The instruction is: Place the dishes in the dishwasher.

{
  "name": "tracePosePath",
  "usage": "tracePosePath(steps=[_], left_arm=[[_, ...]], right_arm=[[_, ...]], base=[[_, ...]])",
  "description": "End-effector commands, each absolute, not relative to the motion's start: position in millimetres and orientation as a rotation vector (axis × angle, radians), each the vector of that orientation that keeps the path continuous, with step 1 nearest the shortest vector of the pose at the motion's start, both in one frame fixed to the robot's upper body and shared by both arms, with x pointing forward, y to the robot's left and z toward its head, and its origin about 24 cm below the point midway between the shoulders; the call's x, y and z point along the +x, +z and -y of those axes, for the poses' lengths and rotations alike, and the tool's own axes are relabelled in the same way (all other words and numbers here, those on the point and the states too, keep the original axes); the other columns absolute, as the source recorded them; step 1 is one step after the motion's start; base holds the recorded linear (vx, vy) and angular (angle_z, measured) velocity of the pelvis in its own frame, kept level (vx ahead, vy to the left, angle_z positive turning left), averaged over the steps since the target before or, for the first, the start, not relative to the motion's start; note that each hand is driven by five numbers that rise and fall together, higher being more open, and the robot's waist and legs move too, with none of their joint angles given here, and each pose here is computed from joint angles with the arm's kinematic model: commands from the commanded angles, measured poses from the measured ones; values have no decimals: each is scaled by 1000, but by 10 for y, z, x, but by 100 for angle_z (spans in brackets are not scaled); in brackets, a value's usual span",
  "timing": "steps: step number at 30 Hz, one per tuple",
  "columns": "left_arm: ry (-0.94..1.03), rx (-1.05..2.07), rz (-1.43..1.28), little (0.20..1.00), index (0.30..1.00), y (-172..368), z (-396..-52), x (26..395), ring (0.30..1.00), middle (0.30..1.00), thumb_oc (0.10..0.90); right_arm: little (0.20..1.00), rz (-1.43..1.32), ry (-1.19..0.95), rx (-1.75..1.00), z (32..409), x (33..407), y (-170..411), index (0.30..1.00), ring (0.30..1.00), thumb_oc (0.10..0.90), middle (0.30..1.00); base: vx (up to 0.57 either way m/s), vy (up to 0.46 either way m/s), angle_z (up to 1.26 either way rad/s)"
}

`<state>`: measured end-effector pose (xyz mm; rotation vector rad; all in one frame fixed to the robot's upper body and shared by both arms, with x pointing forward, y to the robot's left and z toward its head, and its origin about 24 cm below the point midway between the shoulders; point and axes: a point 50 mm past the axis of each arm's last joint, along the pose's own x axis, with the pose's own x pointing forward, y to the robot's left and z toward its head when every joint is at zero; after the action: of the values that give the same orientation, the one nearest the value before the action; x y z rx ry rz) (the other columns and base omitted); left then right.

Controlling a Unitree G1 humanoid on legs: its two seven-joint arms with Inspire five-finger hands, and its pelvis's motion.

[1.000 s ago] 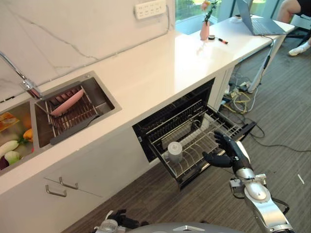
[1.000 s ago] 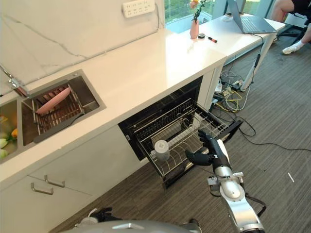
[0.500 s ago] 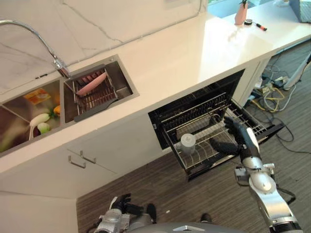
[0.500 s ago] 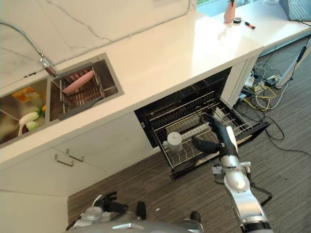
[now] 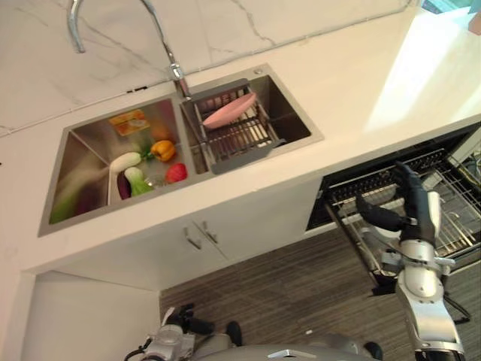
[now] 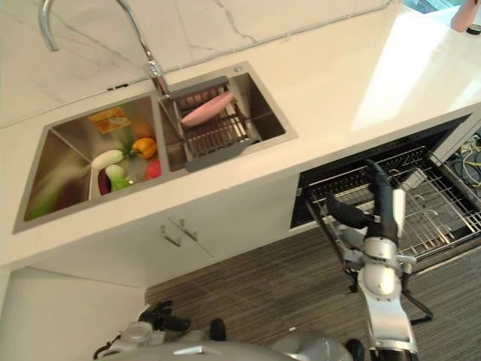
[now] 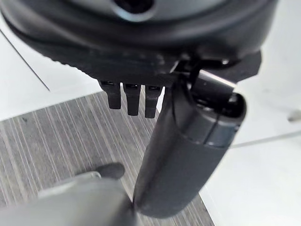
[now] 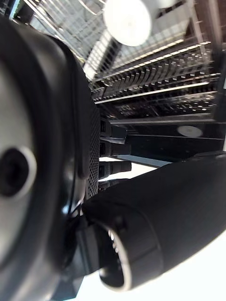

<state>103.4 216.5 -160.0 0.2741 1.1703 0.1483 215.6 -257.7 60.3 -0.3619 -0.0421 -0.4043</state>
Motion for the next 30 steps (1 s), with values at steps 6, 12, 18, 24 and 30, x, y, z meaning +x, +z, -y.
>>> tracePosePath(steps=[6,12,18,24,30], left_arm=[[181,314,-1383,900,900,-1709,-2263,439,900,900,800],[138,301,-1340,900,900,-1717,-2118,607,900,900,800],[87,361,-1311,900,900,-1706,-2105,681,900,900,800],[73,347,-1323,900,900,-1709,-2129,664,900,900,800],[50,373,-1280,900,900,-1672,-2192,773,900,900,800]], right_arm=[[900,584,-552,-398,2691,2201,1624,900,900,800,900],[900,656,-554,-431,2569,2093,1702,900,900,800,900],[900,685,-388,-449,2393,2068,1759,900,900,800,900],[900,585,-113,-284,2264,2208,1612,900,900,800,900],[900,542,-65,-234,2262,2296,1553,900,900,800,900]], base=[[48,212,13],[88,-6,21],[134,-119,4],[112,-181,7],[71,-184,52]])
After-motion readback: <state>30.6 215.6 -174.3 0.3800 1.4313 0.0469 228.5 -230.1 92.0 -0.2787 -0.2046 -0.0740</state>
